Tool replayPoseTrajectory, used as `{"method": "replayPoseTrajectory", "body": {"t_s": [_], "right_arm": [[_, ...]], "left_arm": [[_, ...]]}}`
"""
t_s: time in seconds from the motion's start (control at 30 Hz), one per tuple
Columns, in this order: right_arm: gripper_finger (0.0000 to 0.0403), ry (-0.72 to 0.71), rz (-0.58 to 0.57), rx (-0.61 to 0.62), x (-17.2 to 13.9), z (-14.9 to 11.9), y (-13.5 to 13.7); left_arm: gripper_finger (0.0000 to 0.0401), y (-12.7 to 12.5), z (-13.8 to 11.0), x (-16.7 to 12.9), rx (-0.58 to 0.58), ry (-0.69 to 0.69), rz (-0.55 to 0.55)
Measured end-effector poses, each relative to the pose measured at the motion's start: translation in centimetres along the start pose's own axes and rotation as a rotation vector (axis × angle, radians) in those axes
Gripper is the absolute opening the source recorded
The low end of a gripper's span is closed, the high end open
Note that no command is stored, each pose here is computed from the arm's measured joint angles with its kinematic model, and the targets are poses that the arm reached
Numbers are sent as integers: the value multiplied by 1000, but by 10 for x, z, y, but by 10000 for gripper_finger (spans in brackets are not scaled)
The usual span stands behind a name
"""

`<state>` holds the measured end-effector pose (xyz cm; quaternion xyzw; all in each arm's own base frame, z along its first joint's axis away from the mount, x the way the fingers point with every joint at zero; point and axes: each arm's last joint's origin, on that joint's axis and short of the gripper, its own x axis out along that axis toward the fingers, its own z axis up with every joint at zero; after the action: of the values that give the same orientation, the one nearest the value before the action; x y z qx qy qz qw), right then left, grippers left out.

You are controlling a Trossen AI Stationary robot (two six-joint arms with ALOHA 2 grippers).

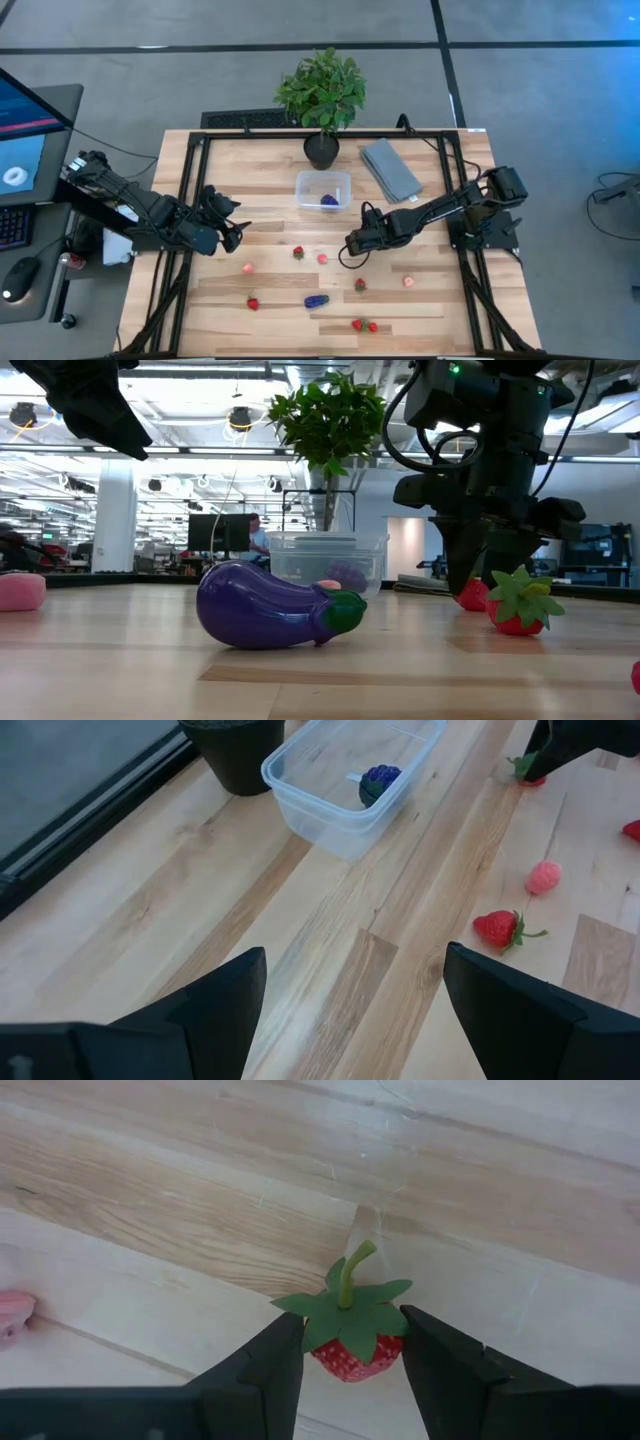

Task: Pick and placing Produce into tupperware
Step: Put the red strawberry into the transparent bin

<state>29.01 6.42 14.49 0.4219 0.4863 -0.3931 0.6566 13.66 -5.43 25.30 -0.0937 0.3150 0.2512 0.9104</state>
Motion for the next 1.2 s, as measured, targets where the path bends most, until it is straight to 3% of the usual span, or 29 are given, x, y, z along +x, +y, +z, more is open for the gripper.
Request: {"method": "replayPoseTrajectory", "body": {"t_s": [1.2], "right_arm": [[174, 0, 9, 2, 0, 0, 1]], "left_arm": [[294, 0, 0, 0, 0, 0, 0]]}}
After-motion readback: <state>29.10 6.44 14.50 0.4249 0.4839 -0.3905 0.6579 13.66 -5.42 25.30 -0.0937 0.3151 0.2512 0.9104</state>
